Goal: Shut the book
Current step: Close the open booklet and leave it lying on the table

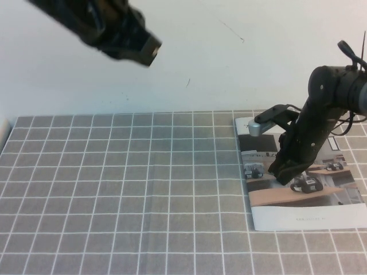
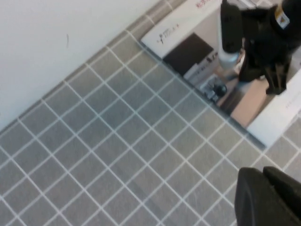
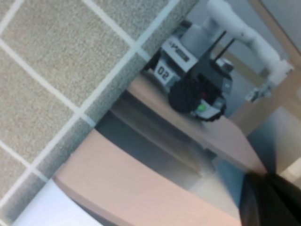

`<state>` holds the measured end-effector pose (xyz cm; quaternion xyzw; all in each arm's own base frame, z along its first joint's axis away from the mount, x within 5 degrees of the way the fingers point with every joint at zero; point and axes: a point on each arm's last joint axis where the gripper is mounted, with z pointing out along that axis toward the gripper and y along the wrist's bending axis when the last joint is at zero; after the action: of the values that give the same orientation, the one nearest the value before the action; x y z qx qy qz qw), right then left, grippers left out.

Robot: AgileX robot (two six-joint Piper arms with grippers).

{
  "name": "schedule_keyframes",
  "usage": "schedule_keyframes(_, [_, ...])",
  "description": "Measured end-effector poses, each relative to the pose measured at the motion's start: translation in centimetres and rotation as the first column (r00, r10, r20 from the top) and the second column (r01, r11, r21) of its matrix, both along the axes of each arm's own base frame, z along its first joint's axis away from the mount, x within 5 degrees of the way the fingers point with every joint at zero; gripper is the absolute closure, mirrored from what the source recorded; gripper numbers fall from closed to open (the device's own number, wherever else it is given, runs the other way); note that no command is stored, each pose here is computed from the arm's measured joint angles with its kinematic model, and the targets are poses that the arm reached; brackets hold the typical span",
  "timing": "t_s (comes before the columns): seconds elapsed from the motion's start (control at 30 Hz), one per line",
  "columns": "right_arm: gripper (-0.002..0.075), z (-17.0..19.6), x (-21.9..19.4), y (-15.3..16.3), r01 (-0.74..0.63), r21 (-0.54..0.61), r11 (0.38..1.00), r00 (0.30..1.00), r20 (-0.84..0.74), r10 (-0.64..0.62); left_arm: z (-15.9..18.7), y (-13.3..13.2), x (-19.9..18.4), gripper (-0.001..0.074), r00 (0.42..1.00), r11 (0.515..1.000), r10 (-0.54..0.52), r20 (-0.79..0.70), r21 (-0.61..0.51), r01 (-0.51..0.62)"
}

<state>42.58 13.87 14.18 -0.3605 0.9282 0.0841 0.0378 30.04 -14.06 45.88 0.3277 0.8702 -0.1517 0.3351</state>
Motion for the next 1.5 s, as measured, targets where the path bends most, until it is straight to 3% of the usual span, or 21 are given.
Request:
schedule_keyframes(0.2, [0.0729,-0.6,0.1,0.1,0.020,0.001,1.000,1.000,-0.014,-0.020,-1.2,1.5,-3.5,0.0736,0.999,1.000,0.018,0.028,-0.005,-0.018])
schedule_keyframes(0.4, [0.0729,1.4,-0.1,-0.7,-0.025,-0.074,0.997,0.999,0.041,0.028,-1.1,3.4,-7.1,0.0736,0.982,0.998,0.063,0.176,-0.021,-0.060])
schedule_keyframes(0.57, [0.0729,9.0,-1.3,-1.5,-0.021,-0.089,0.996,0.976,0.212,0.040,-1.7,4.9,-9.7,0.0736,0.941,0.994,0.106,0.322,-0.053,-0.094])
schedule_keyframes(0.8, [0.0729,22.1,-6.8,-1.8,-0.059,0.133,0.989,0.877,0.481,-0.012,-4.3,6.8,-13.5,0.0736,0.798,0.977,0.195,0.570,-0.180,-0.111])
schedule_keyframes(0.97, [0.0729,27.1,-11.7,-3.6,-0.080,0.104,0.991,0.813,0.582,0.004,-8.3,8.1,-16.1,0.0736,0.758,0.969,0.235,0.608,-0.211,-0.132])
schedule_keyframes(1.2, [0.0729,25.8,-19.5,-6.9,0.006,0.026,1.000,0.820,0.571,-0.020,-13.3,9.4,-19.2,0.0736,0.760,0.963,0.256,0.597,-0.226,-0.147])
schedule_keyframes(1.5, [0.0729,19.8,-29.2,-9.7,0.102,0.125,0.987,0.782,0.604,-0.157,-15.8,10.1,-20.8,0.0736,0.757,0.946,0.302,0.579,-0.282,-0.162])
